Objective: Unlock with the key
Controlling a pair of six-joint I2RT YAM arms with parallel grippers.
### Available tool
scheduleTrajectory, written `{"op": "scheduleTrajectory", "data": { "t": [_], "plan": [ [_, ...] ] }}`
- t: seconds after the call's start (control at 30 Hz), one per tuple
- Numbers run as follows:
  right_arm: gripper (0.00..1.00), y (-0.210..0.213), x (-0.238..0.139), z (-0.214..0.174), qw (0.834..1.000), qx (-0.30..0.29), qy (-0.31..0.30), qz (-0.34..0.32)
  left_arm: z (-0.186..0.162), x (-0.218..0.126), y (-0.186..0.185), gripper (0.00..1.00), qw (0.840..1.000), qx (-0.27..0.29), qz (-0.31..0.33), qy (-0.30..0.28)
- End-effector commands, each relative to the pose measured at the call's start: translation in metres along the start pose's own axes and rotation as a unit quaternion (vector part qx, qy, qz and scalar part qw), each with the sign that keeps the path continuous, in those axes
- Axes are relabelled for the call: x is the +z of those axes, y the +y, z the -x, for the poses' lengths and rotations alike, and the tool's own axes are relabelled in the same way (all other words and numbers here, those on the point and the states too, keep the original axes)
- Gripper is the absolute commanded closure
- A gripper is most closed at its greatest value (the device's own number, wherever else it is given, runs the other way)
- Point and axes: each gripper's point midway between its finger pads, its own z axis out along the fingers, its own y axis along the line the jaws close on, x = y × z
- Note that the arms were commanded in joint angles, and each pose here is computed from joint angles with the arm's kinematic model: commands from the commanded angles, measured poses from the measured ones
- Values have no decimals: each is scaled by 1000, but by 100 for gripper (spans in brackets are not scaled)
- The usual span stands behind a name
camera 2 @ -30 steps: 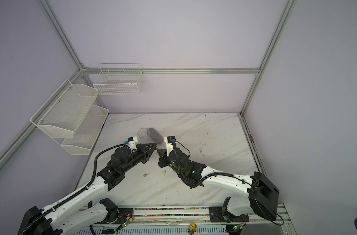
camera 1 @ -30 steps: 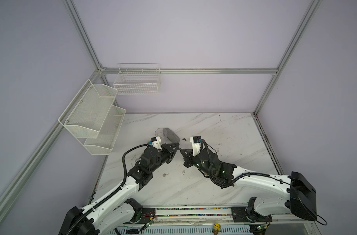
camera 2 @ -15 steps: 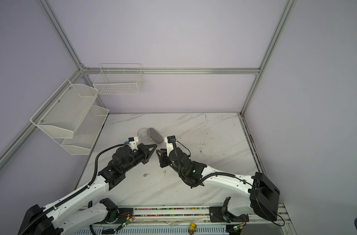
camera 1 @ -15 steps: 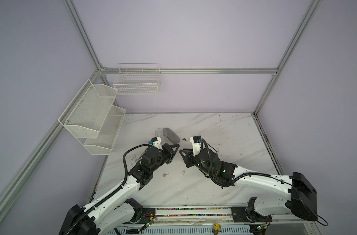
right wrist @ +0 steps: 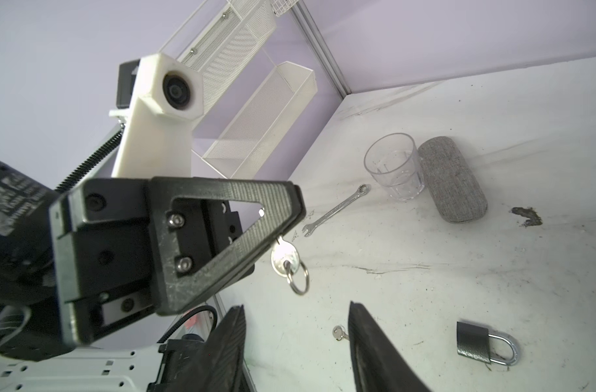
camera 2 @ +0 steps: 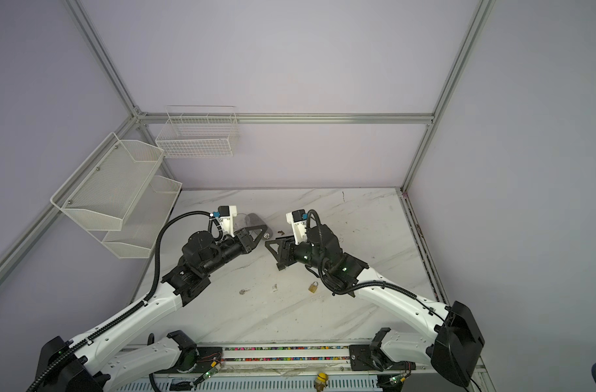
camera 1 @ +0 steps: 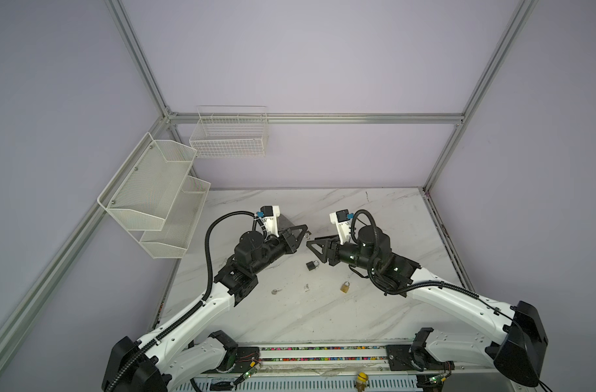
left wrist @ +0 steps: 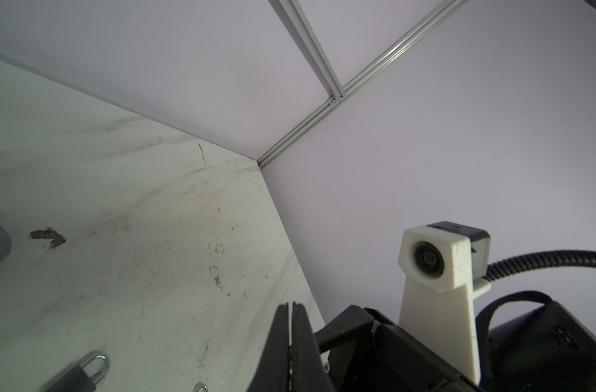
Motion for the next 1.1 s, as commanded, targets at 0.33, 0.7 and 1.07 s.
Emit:
{"op": "scheduleTrajectory", "data": {
  "t": [0.33, 0.7, 1.07],
  "plan": [
    [55, 10, -18, 19, 992, 33, -3, 118, 19, 4, -51, 100, 989, 98, -108, -19],
    [66, 6, -7, 20, 989, 36, 0, 143, 16, 8, -56, 100, 987, 96, -129, -11],
    [74, 2, -2, 18, 989, 37, 4, 144, 15, 10, -59, 100, 986, 93, -140, -4]
  ]
}}
